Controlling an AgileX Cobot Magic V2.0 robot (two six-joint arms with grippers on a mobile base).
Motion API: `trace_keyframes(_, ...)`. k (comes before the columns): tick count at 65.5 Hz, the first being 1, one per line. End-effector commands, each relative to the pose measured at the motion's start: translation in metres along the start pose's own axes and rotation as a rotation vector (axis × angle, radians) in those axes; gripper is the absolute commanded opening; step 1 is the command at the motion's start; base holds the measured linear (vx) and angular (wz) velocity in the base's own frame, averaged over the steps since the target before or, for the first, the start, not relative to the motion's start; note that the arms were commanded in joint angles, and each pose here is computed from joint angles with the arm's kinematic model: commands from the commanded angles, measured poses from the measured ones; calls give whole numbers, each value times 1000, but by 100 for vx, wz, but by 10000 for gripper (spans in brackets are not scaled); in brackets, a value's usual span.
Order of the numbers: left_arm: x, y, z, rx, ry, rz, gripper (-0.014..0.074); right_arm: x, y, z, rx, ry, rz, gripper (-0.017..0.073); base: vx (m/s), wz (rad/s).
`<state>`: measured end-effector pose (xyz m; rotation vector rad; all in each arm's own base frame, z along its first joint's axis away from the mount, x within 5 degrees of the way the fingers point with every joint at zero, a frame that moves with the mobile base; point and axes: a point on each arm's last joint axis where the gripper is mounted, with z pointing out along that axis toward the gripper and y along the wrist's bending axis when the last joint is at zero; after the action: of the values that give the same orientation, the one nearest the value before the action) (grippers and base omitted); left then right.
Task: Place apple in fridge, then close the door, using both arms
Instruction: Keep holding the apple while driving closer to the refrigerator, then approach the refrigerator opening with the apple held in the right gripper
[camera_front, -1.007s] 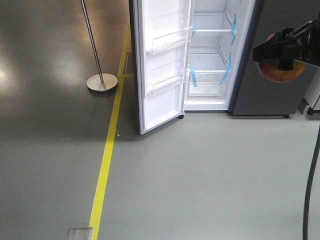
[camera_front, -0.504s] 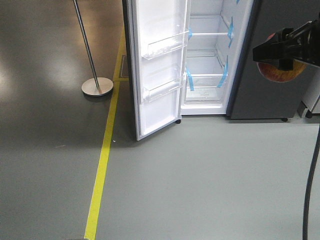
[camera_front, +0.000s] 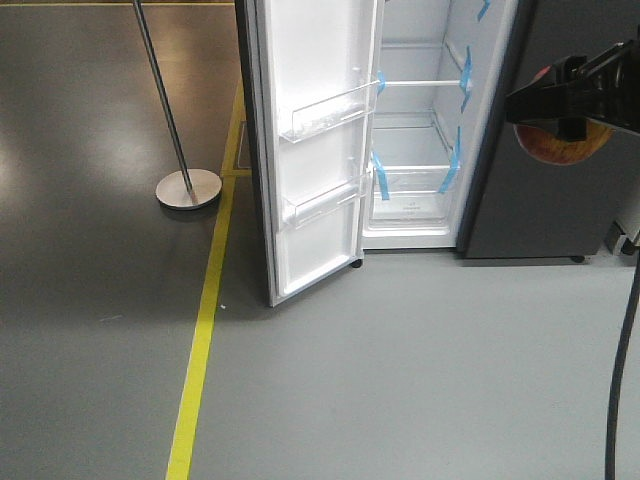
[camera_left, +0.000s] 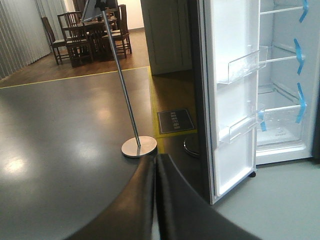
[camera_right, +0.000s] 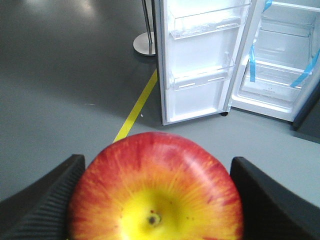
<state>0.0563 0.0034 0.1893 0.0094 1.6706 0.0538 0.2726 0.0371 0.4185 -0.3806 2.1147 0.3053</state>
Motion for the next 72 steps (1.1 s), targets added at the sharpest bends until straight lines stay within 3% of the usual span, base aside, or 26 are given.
trace_keyframes(1,-3,-2,-1,16,-74,0,-8,-15,4,-17,20,-118,-4,133,7,1)
trace_keyframes(72,-3,-2,-1,16,-74,0,-8,-15,4,-17,20,-118,-4,133,7,1)
